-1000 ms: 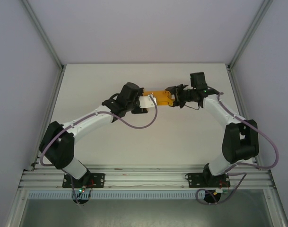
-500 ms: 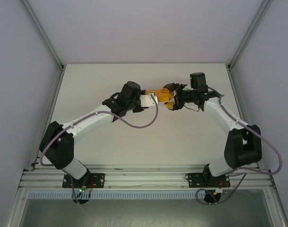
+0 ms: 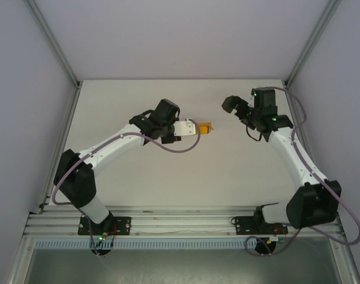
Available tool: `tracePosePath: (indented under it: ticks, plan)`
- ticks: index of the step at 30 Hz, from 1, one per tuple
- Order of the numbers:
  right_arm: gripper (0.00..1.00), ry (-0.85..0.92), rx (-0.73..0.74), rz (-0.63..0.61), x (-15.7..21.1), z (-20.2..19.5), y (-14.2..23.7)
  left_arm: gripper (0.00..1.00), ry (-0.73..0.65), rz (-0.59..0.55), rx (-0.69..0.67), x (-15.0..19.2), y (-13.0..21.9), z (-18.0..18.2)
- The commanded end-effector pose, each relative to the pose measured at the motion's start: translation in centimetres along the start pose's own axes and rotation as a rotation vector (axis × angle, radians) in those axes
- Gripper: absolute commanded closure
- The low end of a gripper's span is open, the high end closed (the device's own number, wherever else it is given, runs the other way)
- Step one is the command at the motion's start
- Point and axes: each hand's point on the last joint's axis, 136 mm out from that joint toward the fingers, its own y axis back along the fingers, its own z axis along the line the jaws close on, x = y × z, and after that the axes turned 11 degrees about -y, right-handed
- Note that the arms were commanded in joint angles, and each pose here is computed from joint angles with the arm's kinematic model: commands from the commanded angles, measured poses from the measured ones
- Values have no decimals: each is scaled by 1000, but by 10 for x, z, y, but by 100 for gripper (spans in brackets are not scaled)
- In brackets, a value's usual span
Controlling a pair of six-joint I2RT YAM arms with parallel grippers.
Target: Assemble paper box
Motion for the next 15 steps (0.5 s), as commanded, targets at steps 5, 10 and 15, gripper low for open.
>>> tracePosePath:
  ticks: [5,10,15]
  plan:
    - [1,557,-256,72,35,29,11,69,112,135,364,25,-25,-57]
    - [13,769,-342,286,94,26,15,69,157,113,493,21,-31,-77]
    - [21,886,-255,390,127,9,0,68,183,138,542,25,-37,-77]
